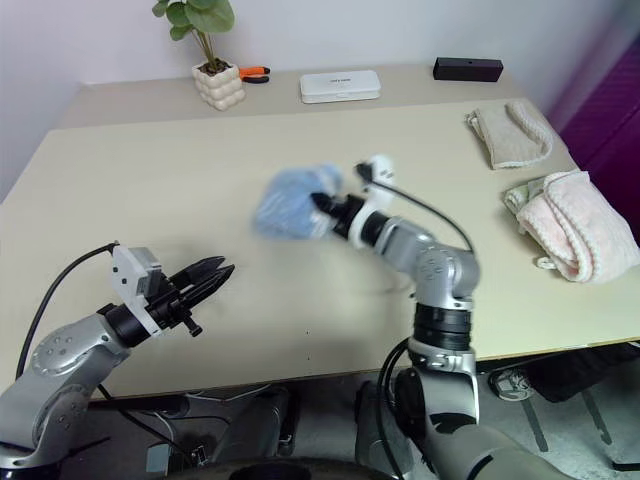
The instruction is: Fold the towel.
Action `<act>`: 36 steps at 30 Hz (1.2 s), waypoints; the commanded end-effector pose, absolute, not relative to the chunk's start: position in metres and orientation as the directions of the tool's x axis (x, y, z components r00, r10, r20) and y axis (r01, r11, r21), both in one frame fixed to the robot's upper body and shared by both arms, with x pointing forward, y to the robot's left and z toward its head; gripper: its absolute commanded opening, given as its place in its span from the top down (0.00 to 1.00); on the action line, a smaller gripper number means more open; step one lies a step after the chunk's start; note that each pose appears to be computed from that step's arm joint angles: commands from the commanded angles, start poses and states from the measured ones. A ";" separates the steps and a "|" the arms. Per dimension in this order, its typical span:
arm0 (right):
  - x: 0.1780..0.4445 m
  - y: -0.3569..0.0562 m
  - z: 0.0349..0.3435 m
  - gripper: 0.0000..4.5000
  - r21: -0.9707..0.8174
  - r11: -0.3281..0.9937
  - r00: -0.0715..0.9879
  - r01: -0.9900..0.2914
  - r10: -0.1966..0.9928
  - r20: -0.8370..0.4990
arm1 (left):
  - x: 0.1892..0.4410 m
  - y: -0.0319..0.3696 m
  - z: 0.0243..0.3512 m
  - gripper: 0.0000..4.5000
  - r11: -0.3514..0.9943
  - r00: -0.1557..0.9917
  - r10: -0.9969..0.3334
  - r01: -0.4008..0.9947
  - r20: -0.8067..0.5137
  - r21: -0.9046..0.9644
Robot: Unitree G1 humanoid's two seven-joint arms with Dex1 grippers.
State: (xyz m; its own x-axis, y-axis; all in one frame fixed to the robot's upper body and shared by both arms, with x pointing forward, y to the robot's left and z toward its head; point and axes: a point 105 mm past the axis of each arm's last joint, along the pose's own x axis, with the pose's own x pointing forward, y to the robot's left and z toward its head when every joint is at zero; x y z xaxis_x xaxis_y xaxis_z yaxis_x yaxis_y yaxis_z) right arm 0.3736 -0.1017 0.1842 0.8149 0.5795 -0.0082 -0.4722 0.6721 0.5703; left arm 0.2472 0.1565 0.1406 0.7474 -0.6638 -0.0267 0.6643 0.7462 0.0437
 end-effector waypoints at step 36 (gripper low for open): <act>0.315 -0.272 0.233 0.23 -0.326 0.934 0.988 -0.146 0.123 -0.090 | 0.324 0.207 0.157 0.77 0.849 0.860 -0.506 0.485 0.059 0.208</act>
